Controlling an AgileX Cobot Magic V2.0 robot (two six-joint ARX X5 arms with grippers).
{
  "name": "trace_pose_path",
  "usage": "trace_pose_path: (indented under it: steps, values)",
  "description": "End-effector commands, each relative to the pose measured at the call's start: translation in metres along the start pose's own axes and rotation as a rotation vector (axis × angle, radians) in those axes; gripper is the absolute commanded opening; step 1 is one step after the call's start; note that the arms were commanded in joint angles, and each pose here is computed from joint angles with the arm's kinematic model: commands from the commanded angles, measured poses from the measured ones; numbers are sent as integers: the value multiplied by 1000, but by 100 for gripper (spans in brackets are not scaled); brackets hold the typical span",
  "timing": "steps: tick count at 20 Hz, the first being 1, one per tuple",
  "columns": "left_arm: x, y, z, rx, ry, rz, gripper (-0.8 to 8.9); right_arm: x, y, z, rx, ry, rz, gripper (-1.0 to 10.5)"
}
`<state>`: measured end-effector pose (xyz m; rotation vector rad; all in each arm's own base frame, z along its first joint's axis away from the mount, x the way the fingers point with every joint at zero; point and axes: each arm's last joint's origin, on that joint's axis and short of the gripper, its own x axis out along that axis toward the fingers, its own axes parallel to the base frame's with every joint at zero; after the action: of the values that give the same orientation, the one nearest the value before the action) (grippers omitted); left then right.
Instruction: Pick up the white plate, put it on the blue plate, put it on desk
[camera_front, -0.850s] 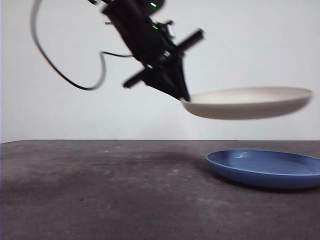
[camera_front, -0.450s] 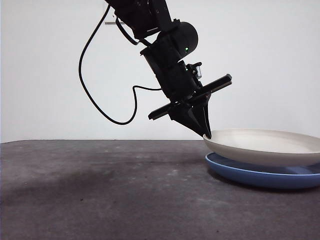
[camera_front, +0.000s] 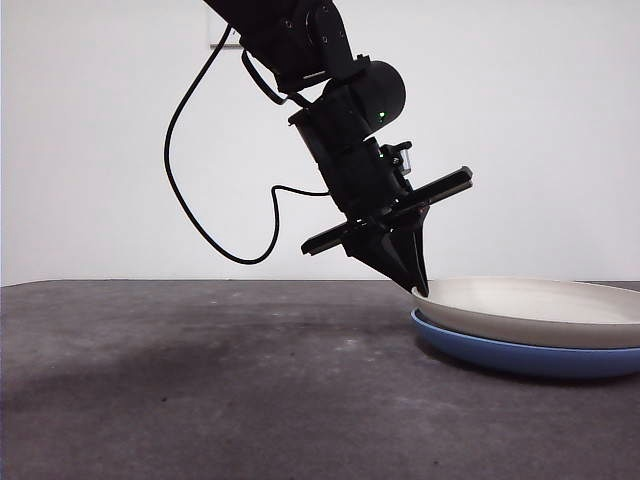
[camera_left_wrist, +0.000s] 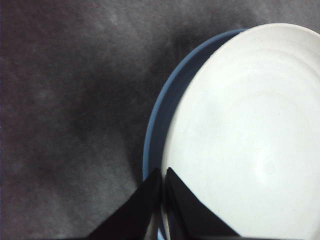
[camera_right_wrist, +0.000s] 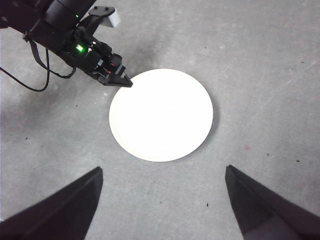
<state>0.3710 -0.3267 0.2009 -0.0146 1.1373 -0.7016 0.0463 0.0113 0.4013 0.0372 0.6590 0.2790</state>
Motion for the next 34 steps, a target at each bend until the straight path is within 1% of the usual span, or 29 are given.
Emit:
trace_pose_path:
  steps: [1,3,5,9,12,16,19,21,23,27,29,31,34]
  values:
    - [11,-6,0,17,5,-13,44,-3,1,3,8,-11,2,394]
    - [11,-6,0,15,9,-12,155,-3,1,3,9,-8,2,394]
    - [11,-6,0,13,10,-11,215,-3,1,2,9,-3,2,394]
    - [5,-9,4,17,5,-13,220,-3,1,2,9,-3,1,394]
    - [-9,-16,14,49,-11,-16,220,-3,1,2,9,-3,1,394]
    - [-49,-21,34,69,-44,-1,220,-3,1,2,9,-3,1,394]
    - [-95,-23,46,94,-114,20,220,-3,1,2,9,-3,1,394]
    - [-140,-23,49,107,-198,67,220,-3,1,2,9,-3,1,394]
    - [-187,-24,45,131,-257,86,219,-2,1,2,9,-3,1,394]
    - [-281,-23,23,154,-360,112,219,-2,0,2,9,-1,1,394]
    - [-316,-22,7,162,-386,130,219,-2,0,2,9,0,1,394]
    - [-341,-20,-8,167,-394,148,219,-1,0,2,9,1,0,394]
    - [-359,-19,-30,163,-393,152,219,-1,0,2,9,0,0,394]
